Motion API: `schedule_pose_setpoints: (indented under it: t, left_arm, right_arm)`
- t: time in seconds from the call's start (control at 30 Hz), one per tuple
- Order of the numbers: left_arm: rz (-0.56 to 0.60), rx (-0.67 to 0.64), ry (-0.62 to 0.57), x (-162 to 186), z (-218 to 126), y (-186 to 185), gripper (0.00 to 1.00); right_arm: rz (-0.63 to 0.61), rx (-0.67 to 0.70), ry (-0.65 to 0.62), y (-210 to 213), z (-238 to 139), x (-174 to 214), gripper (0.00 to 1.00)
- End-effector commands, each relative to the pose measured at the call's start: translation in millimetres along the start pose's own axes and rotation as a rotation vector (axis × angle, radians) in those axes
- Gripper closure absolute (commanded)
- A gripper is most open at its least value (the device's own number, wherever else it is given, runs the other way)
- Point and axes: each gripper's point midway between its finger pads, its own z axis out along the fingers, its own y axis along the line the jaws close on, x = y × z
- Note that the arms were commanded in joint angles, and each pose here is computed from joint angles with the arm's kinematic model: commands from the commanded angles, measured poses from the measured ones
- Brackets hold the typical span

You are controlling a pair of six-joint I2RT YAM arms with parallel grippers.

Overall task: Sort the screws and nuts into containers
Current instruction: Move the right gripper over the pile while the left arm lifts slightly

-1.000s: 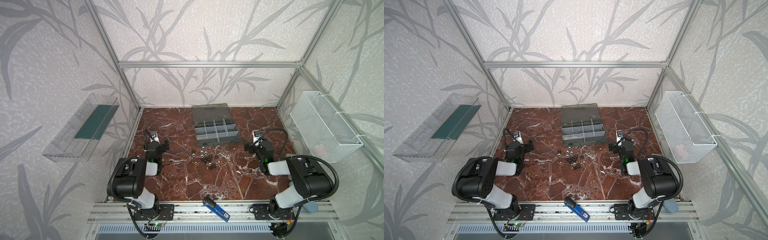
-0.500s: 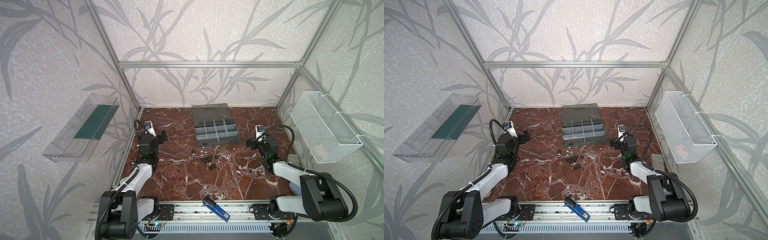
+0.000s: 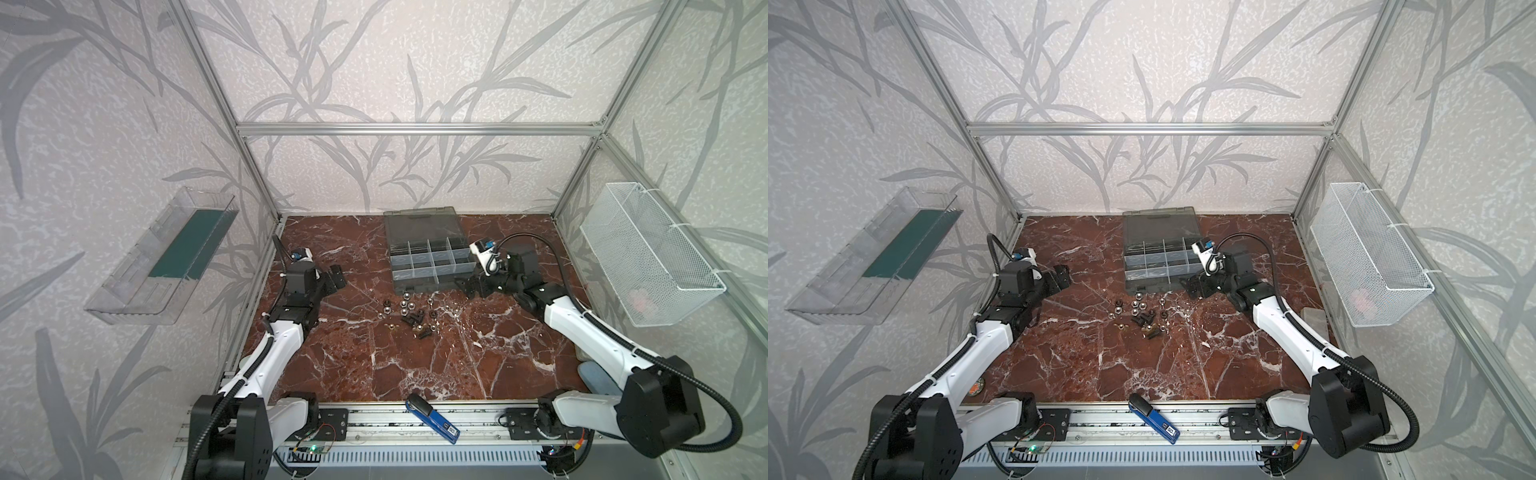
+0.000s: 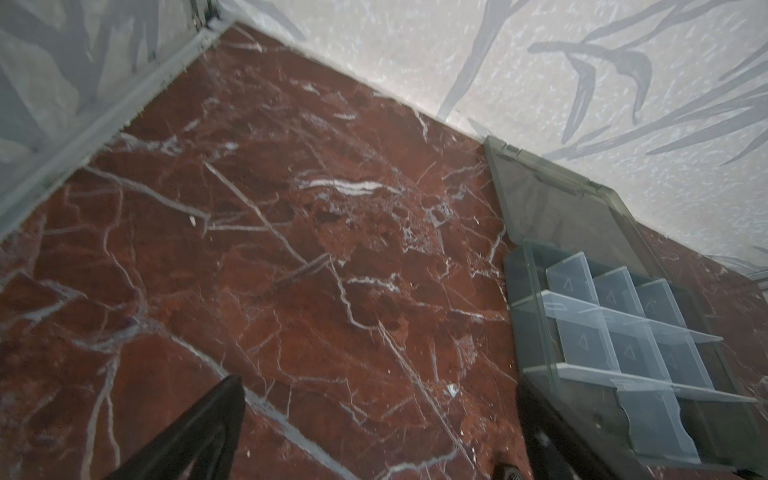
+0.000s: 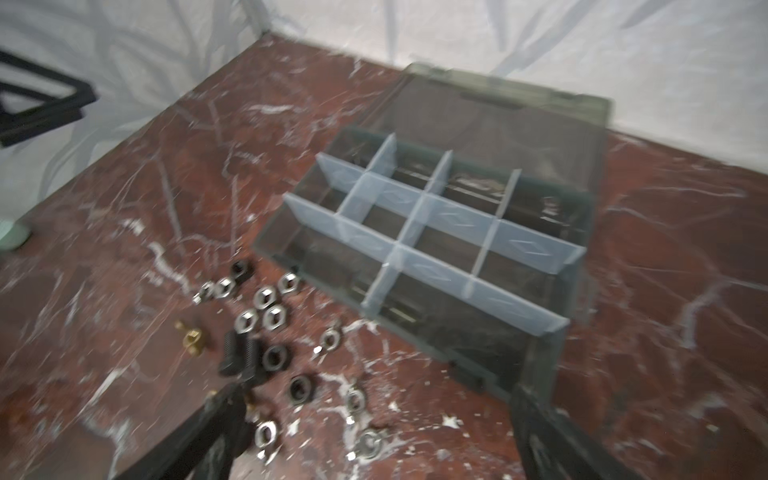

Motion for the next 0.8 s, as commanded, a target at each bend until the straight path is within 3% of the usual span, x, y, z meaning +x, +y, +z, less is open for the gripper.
schedule_pose_setpoints:
  t: [0.0,0.17,0.27,0.77]
  left_arm:
    - [-0.127,-0.011,0.119,24.9,-4.5,0.8,0.01]
    - [-0.256,0.095,0.235,49.3,-4.3,-17.5,0.01]
    - [-0.299,0.173,0.287,59.0,-3.9,-30.6,0.00]
    - [-0.337,0.306,0.367,65.6,-12.2,-54.0,0.01]
  right_arm:
    - [-0.108,-0.152,0.127,52.1,6.8,19.7,0.00]
    - [-0.256,-0.282,0.106,102.8,19.2,20.9,0.01]
    - [-0.280,-0.342,0.102,120.5,27.1,20.1,0.02]
    - [-0.392,-0.464,0.229,185.3,91.7,49.0,0.15]
